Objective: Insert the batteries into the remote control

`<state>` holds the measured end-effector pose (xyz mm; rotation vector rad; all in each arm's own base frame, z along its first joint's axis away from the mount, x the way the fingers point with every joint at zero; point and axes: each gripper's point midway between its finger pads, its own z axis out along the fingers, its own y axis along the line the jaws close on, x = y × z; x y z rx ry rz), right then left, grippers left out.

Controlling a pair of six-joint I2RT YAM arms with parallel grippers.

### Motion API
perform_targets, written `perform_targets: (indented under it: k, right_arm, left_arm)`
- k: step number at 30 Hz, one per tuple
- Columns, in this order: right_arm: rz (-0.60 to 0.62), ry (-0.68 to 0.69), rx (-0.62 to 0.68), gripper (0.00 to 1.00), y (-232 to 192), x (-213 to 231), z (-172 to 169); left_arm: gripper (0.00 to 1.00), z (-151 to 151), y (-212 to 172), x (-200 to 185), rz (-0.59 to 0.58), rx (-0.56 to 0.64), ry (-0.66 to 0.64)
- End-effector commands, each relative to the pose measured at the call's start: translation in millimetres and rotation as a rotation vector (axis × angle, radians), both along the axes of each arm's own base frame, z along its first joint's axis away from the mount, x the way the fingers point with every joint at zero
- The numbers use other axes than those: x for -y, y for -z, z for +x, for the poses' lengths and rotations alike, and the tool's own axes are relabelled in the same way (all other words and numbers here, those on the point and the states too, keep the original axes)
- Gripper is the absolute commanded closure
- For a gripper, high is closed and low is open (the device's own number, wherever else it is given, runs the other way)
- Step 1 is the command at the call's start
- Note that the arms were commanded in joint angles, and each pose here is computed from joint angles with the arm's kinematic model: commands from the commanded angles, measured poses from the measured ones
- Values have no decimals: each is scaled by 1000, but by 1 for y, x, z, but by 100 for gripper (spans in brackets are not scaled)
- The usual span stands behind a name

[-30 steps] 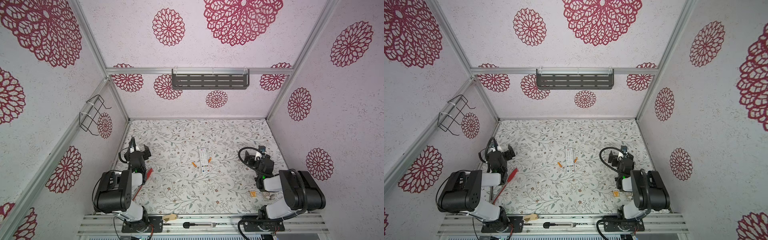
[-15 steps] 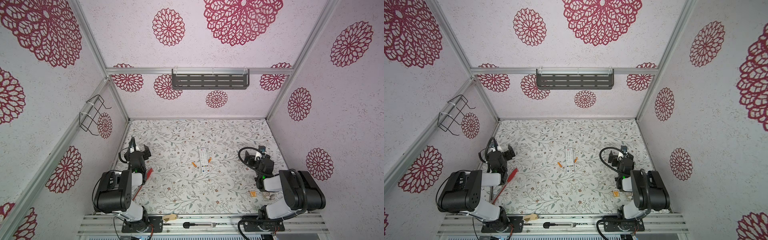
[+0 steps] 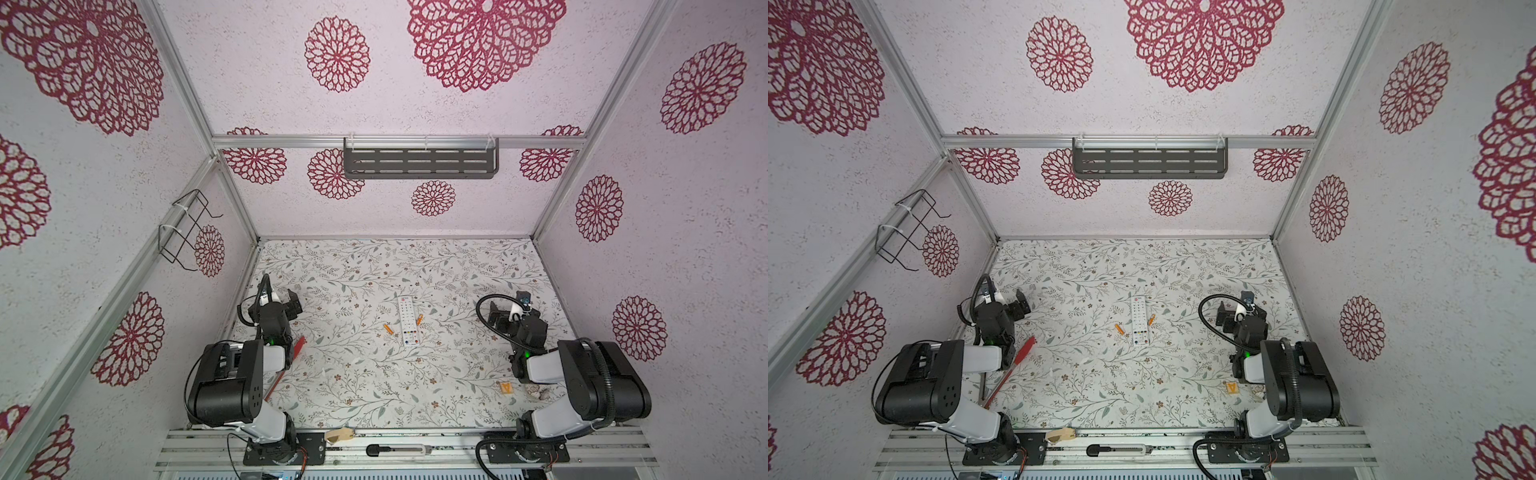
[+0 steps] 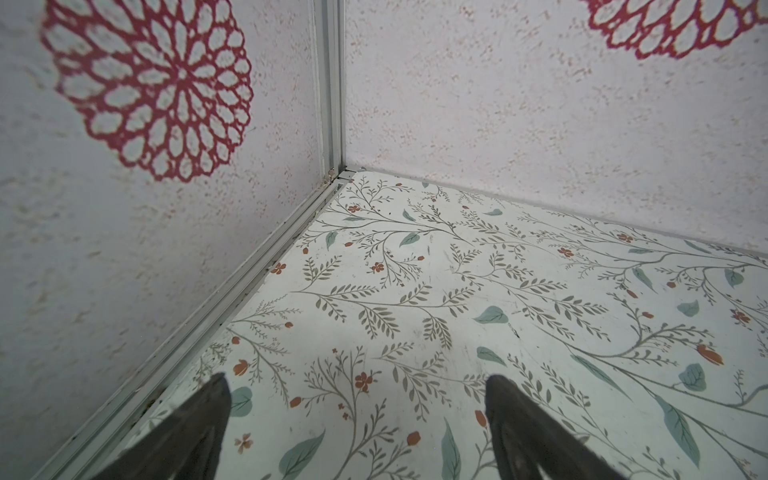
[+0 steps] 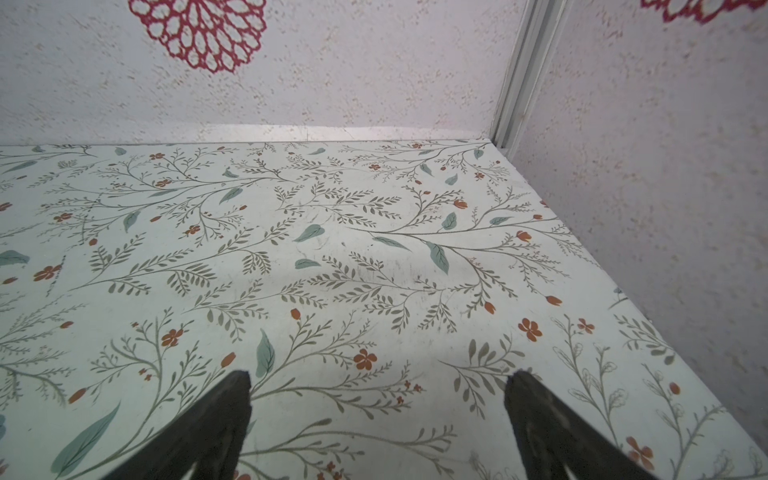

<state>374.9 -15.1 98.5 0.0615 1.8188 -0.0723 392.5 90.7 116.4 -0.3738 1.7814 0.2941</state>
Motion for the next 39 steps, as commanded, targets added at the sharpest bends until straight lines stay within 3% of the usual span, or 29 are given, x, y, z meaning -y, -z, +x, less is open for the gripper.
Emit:
perform_targets:
  k: [1, 11, 19, 25, 32, 39]
  right_arm:
    - [8, 7, 51, 1, -14, 0, 6]
    - [11, 7, 52, 1, -14, 0, 6]
    - [11, 5, 49, 1, -14, 0, 6]
    - [-40, -42, 22, 1, -25, -14, 9]
    - [-68, -82, -96, 1, -53, -57, 14]
    - [72, -248, -216, 1, -60, -138, -4]
  left_arm:
    - [3, 7, -14, 6, 28, 10, 27]
    - [3, 6, -45, 17, 89, -90, -64]
    - [3, 10, -70, 53, 20, -160, -97]
    - [3, 5, -81, 89, -24, -197, -37]
    - [3, -13, -79, 113, -106, -289, 4]
    - [3, -31, -73, 132, -195, -347, 86]
